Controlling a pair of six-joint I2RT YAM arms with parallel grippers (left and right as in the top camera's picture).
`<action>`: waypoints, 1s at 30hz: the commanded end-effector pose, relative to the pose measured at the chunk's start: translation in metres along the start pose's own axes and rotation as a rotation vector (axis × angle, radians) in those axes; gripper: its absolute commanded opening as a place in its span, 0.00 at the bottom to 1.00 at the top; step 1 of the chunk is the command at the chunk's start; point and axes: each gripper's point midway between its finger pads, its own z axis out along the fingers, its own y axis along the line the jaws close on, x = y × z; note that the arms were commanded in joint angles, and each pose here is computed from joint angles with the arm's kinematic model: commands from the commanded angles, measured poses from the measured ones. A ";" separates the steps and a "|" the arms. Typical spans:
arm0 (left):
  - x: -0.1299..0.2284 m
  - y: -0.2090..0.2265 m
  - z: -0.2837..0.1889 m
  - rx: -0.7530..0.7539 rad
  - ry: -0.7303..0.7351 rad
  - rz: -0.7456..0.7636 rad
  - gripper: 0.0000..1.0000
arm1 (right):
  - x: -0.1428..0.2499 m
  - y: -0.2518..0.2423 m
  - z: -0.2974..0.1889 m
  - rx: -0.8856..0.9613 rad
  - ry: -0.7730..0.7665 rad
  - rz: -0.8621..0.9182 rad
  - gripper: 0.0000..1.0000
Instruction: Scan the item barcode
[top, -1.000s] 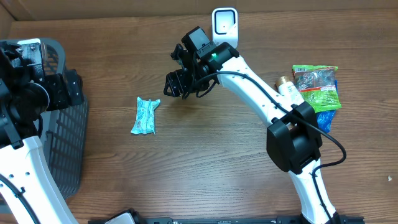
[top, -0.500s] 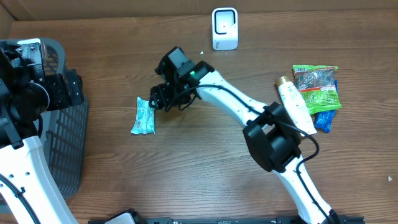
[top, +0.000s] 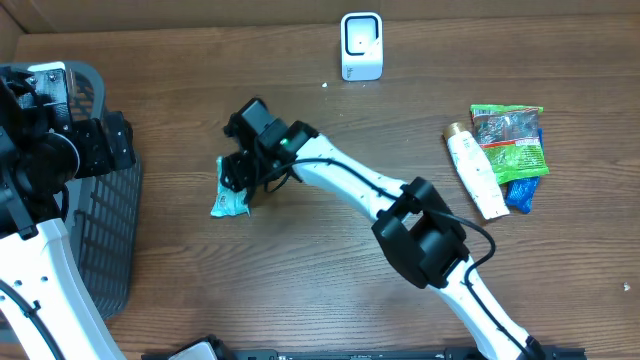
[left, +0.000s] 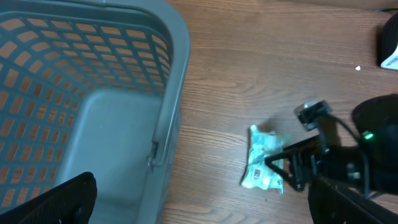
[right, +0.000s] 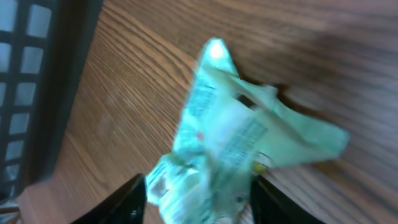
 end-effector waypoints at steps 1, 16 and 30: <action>-0.004 0.000 -0.002 0.003 -0.012 0.017 1.00 | 0.020 -0.018 0.029 0.047 0.044 0.064 0.47; -0.004 0.000 -0.002 0.003 -0.012 0.017 1.00 | 0.039 -0.081 -0.037 0.108 0.232 -0.013 0.11; -0.004 0.000 -0.002 0.003 -0.012 0.017 1.00 | 0.050 -0.153 -0.138 0.092 0.359 -0.159 0.64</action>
